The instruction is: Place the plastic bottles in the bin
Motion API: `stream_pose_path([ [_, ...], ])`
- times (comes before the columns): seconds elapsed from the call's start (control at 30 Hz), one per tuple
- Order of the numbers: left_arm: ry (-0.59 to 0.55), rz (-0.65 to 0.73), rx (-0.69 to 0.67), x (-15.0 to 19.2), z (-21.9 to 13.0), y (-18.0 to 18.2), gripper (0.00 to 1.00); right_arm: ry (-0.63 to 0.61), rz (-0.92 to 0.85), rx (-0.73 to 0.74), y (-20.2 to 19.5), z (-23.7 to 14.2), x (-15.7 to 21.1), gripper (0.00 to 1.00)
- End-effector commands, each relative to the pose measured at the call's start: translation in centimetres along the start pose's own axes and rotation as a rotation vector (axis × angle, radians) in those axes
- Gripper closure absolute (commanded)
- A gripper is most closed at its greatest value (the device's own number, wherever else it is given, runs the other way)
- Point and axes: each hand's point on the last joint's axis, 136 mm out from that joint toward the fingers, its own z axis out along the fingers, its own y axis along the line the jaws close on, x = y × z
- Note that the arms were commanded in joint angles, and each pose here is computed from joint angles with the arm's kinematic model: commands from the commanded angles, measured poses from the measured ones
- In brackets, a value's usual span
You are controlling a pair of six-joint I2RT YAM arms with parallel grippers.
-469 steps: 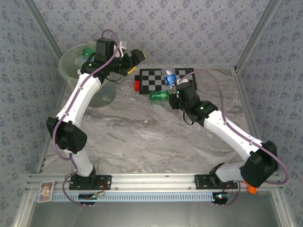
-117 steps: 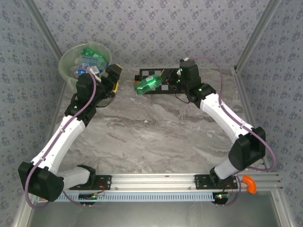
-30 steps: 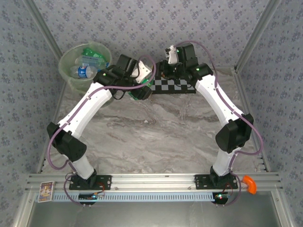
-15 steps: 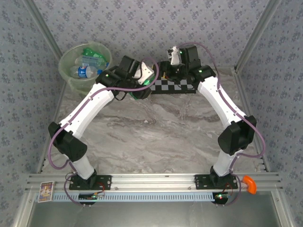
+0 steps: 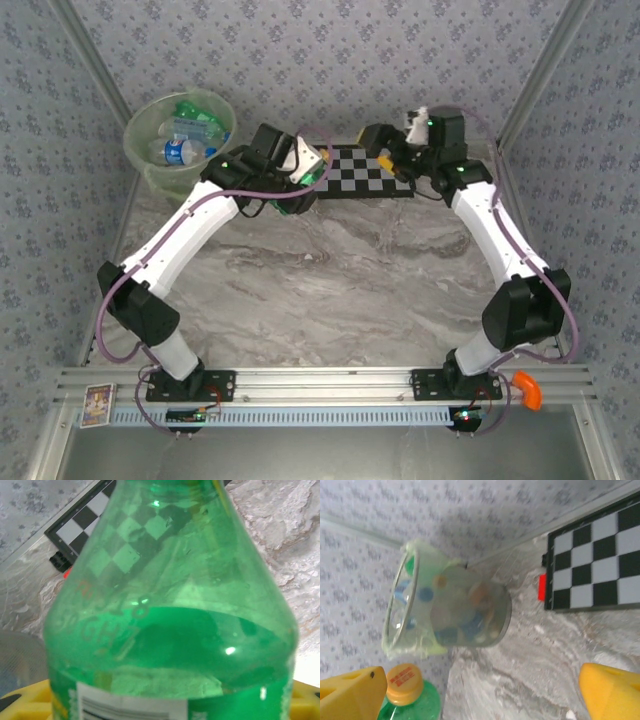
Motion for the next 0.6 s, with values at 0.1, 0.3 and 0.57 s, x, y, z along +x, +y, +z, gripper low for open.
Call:
stream_pose_path([
  [0.1,-0.017,-0.038,-0.075,0.3,-2.6,1.4,0.48,-0.062,0.023,-0.058,1.0,-0.6,-1.1,0.0],
  [0.3,-0.026,-0.163,-0.151,0.8,-5.1,5.3,0.49,-0.096,-0.025,-0.022,1.0,-1.4,-1.3,0.0],
  [0.57,-0.038,-0.373,-0.393,1.9,-9.6,14.0,0.45,-0.104,-0.129,0.024,1.8,-2.9,-0.1,0.0],
])
